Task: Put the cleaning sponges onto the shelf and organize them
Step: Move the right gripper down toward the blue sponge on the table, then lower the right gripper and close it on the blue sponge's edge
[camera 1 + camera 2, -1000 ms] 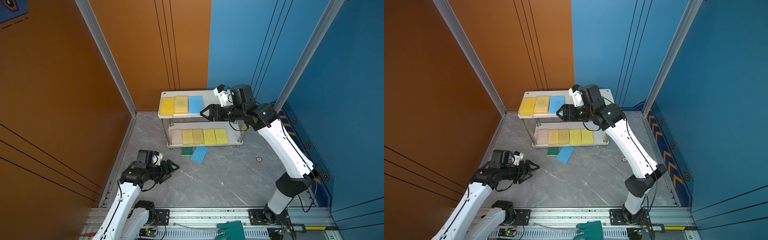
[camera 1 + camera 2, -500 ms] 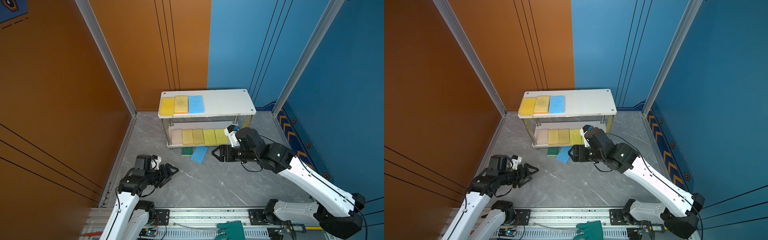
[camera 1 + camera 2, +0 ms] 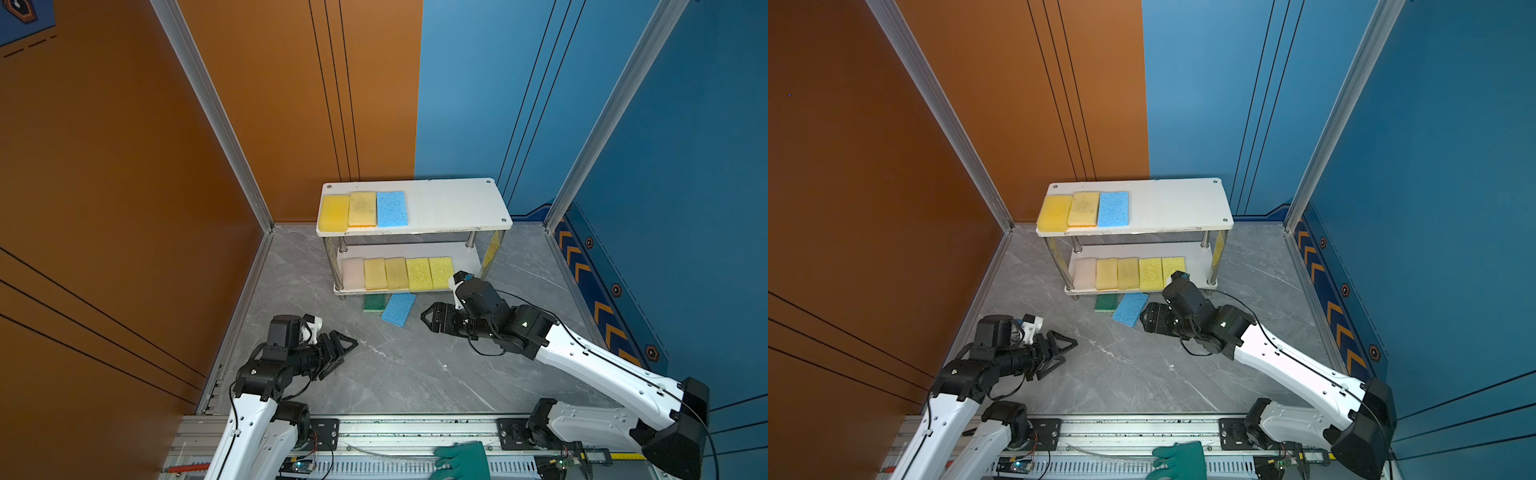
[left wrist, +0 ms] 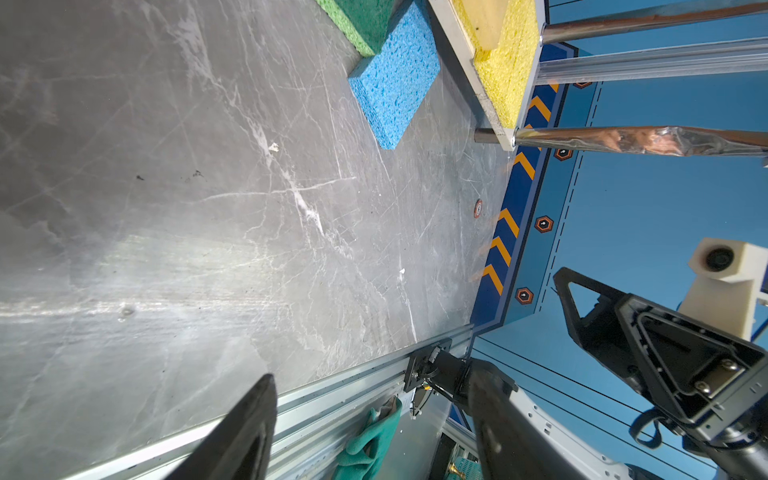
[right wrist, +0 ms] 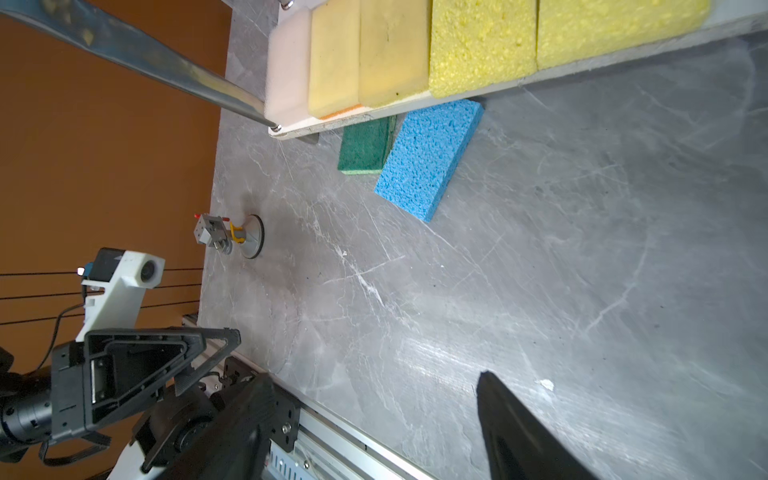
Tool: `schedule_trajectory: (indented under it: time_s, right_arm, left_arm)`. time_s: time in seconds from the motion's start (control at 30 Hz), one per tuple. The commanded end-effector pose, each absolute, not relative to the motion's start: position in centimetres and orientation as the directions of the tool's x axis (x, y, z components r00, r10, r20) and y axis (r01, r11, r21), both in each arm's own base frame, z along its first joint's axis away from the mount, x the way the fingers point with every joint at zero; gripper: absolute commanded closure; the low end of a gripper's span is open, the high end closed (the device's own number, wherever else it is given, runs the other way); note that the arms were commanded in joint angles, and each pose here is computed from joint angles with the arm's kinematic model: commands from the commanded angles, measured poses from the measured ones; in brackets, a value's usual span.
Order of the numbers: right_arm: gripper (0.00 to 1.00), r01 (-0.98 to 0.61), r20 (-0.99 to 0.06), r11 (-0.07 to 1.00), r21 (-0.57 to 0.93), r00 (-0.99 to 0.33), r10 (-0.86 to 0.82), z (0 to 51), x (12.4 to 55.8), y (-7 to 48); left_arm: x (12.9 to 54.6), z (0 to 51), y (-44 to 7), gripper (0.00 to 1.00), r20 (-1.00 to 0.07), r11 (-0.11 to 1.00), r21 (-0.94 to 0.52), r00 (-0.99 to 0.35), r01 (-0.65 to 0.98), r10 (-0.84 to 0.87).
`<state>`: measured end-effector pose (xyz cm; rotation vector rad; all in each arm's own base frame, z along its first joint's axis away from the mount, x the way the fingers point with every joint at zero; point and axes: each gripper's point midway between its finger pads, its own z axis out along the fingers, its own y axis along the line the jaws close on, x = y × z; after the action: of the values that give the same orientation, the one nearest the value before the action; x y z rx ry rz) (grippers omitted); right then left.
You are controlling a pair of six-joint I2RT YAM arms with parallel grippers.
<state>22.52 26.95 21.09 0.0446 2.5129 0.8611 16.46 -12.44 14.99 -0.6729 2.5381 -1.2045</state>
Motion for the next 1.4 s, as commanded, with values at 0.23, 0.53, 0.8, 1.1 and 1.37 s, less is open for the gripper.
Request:
schedule_trajectory:
  time_s: [0.23,0.53,0.8,1.1,1.37]
  right_arm:
    - [0.24,-0.006,-0.356,0.794,0.608,-0.896,0.265,14.4,24.9,28.6]
    - [0.26,0.032,-0.283,0.808,0.588,-0.928,0.243,9.9,26.9,30.9]
    - [0.28,0.044,-0.266,0.832,0.554,-0.937,0.227,7.3,28.9,33.0]
    - [0.38,0.093,-0.263,0.853,0.513,-0.930,0.259,4.5,31.6,33.6]
    - [0.49,0.130,-0.263,0.867,0.481,-0.922,0.285,3.3,32.2,33.2]
  left_arm:
    - [16.5,15.9,-12.6,0.26,-0.035,0.532,-0.801,-0.866,-0.274,-0.499]
    - [16.8,16.2,-12.6,0.26,-0.045,0.537,-0.802,-0.870,-0.261,-0.491]
    - [16.6,16.2,-12.8,0.26,-0.047,0.543,-0.801,-0.878,-0.252,-0.476]
    - [15.7,16.1,-12.8,0.26,-0.043,0.557,-0.792,-0.889,-0.248,-0.456]
    - [15.1,16.1,-12.6,0.26,-0.046,0.569,-0.785,-0.892,-0.246,-0.449]
